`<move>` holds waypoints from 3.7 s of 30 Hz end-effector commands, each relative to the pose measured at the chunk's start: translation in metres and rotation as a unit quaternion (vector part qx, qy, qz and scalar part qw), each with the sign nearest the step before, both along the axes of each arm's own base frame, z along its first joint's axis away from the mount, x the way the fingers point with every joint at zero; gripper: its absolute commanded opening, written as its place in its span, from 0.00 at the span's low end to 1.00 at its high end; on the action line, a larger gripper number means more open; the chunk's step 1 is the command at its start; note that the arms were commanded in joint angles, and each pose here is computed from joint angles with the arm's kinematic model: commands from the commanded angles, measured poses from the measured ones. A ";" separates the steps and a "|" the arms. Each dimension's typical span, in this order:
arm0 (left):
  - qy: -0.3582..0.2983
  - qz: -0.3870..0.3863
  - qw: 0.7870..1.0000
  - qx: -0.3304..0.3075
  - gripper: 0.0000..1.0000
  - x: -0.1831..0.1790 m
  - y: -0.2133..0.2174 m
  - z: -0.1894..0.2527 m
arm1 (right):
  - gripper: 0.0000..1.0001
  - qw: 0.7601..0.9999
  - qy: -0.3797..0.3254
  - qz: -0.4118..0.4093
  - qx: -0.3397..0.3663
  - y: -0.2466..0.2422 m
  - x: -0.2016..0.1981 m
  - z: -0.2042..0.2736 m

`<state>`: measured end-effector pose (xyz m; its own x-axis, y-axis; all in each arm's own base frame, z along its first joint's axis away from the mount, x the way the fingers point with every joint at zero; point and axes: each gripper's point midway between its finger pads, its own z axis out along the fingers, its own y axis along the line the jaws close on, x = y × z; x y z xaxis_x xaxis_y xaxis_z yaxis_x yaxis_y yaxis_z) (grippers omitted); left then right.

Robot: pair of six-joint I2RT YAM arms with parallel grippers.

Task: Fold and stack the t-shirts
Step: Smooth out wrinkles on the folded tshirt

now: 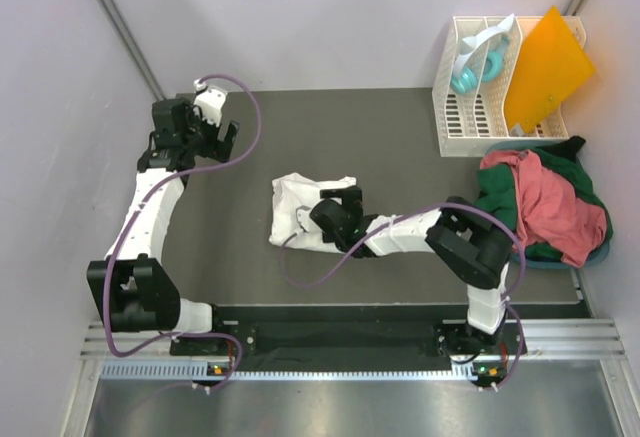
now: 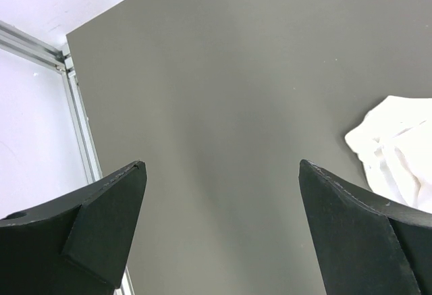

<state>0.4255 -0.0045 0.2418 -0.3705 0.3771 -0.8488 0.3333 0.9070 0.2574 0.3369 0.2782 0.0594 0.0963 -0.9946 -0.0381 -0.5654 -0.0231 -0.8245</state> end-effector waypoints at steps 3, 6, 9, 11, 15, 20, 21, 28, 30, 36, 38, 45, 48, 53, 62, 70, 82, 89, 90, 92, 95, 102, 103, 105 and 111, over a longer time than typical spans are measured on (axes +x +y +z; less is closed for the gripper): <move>-0.034 -0.043 0.998 -0.001 0.99 -0.001 -0.017 0.009 | 0.93 0.996 -0.044 -0.035 0.067 -0.012 0.028 0.072; -0.035 -0.080 0.996 -0.006 0.99 -0.006 -0.031 0.006 | 0.93 0.991 -0.055 -0.052 0.109 -0.024 0.035 0.114; -0.040 -0.115 0.993 0.004 0.99 -0.012 -0.044 0.000 | 0.93 0.984 -0.057 -0.062 0.155 -0.037 0.039 0.149; -0.043 -0.153 0.987 0.023 0.99 -0.016 -0.063 -0.011 | 0.95 0.981 -0.062 -0.070 0.170 -0.049 0.042 0.164; -0.057 -0.198 0.976 0.074 0.99 -0.024 -0.093 -0.026 | 0.98 0.972 -0.071 -0.125 0.185 -0.092 0.068 0.175; -0.099 -0.179 0.959 0.197 0.99 -0.025 -0.106 -0.050 | 0.98 0.958 -0.045 -0.200 0.202 -0.138 0.095 0.174; -0.132 -0.155 0.954 0.220 0.99 -0.021 -0.103 -0.049 | 0.98 0.955 -0.043 -0.209 0.207 -0.142 0.097 0.173; -0.247 -0.141 0.893 0.349 0.99 -0.020 -0.120 -0.029 | 0.98 0.948 -0.033 -0.241 0.206 -0.167 0.106 0.167; -0.260 -0.141 0.885 0.361 0.99 -0.019 -0.127 -0.024 | 0.98 0.948 -0.032 -0.241 0.204 -0.170 0.106 0.166; -0.291 -0.180 0.849 0.402 0.99 -0.034 -0.160 -0.033 | 0.98 0.949 -0.026 -0.240 0.201 -0.169 0.110 0.163; -0.288 -0.199 0.841 0.412 0.99 -0.043 -0.173 -0.040 | 0.98 0.950 -0.028 -0.238 0.199 -0.169 0.112 0.165; -0.212 -0.239 0.827 0.463 0.99 -0.062 -0.164 -0.110 | 0.98 0.949 -0.033 -0.239 0.202 -0.168 0.119 0.168; -0.177 -0.223 0.820 0.496 0.99 -0.061 -0.144 -0.145 | 0.98 0.947 -0.033 -0.239 0.211 -0.167 0.119 0.172; -0.134 -0.224 0.814 0.518 0.99 -0.056 -0.130 -0.182 | 0.98 0.945 -0.037 -0.237 0.222 -0.164 0.117 0.185; -0.167 -0.137 0.861 0.460 0.99 -0.019 -0.144 -0.128 | 0.98 0.946 -0.036 -0.232 0.221 -0.163 0.109 0.188; -0.218 -0.119 0.902 0.353 0.99 -0.001 -0.174 -0.009 | 0.98 0.948 -0.039 -0.222 0.224 -0.156 0.108 0.192; 0.005 -0.530 0.809 0.253 0.87 -0.169 -0.202 -0.119 | 0.98 0.952 -0.054 -0.209 0.215 -0.154 0.107 0.200; 0.055 -0.571 0.793 0.206 0.96 -0.201 -0.205 -0.124 | 0.98 0.954 -0.066 -0.207 0.207 -0.157 0.105 0.206; 0.060 -0.573 0.792 0.200 0.96 -0.204 -0.205 -0.125 | 0.98 0.953 -0.068 -0.207 0.209 -0.157 0.105 0.208; 0.070 -0.580 0.790 0.186 0.96 -0.211 -0.207 -0.128 | 0.98 0.953 -0.073 -0.205 0.209 -0.158 0.106 0.212; 0.074 -0.570 0.798 0.182 0.96 -0.210 -0.206 -0.138 | 0.98 0.953 -0.076 -0.204 0.210 -0.158 0.107 0.215; 0.073 -0.490 0.846 0.199 0.96 -0.182 -0.198 -0.168 | 0.98 0.953 -0.074 -0.203 0.210 -0.155 0.106 0.213; 0.067 -0.470 0.855 0.207 0.96 -0.175 -0.195 -0.170 | 0.98 0.953 -0.074 -0.203 0.211 -0.155 0.107 0.214; 0.056 -0.456 0.864 0.206 0.97 -0.168 -0.197 -0.171 | 0.98 0.953 -0.075 -0.203 0.211 -0.154 0.107 0.215; 0.041 -0.440 0.873 0.209 0.97 -0.159 -0.199 -0.169 | 0.98 0.954 -0.077 -0.202 0.209 -0.153 0.110 0.215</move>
<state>0.2463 -0.1900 0.0562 0.1531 0.8470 -0.5091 0.9236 0.0605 0.3785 0.4446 0.1207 0.2396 -0.2972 -0.8685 -0.3968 -0.4012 0.4907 -0.7735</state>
